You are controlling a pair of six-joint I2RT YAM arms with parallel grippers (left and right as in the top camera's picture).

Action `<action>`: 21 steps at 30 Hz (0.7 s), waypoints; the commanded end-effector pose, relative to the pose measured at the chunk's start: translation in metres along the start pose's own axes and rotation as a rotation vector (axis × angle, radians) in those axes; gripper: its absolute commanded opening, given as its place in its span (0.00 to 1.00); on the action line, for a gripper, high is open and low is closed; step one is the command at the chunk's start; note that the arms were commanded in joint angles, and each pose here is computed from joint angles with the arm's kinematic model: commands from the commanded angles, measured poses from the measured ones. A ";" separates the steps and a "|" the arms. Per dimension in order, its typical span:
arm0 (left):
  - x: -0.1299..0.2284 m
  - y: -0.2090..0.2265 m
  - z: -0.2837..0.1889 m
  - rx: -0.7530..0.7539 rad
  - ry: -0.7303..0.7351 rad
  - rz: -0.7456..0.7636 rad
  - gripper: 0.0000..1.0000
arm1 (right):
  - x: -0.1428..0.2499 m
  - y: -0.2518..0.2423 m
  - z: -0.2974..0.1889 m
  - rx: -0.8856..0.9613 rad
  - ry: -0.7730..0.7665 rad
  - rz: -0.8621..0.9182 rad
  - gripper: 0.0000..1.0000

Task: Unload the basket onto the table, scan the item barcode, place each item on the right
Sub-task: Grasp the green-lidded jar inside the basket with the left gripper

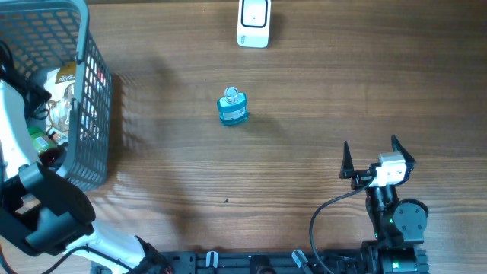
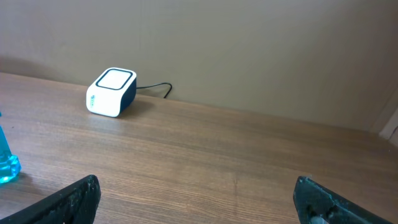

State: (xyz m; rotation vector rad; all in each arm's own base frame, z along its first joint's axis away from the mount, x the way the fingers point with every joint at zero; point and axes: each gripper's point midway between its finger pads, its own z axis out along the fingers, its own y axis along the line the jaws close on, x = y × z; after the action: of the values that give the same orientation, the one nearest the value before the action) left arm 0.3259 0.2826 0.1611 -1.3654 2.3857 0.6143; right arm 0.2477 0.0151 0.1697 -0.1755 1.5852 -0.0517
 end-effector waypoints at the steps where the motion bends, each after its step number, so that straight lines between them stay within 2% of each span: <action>1: 0.010 0.001 0.018 0.018 0.027 0.109 1.00 | -0.001 0.003 0.000 -0.017 -0.004 -0.012 1.00; 10: 0.062 0.025 0.081 0.043 0.151 0.032 1.00 | -0.001 0.003 0.000 -0.017 -0.004 -0.012 1.00; 13: 0.066 0.018 0.087 0.110 0.161 0.009 1.00 | -0.001 0.003 0.000 -0.017 -0.004 -0.013 1.00; 21: 0.065 0.012 0.100 0.127 0.103 -0.008 1.00 | -0.001 0.003 0.000 -0.017 -0.004 -0.012 1.00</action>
State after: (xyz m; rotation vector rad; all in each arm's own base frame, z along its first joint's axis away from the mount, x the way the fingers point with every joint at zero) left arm 0.2936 0.2973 0.0578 -1.3955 2.4266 0.4209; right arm 0.2477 0.0151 0.1697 -0.1752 1.5852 -0.0514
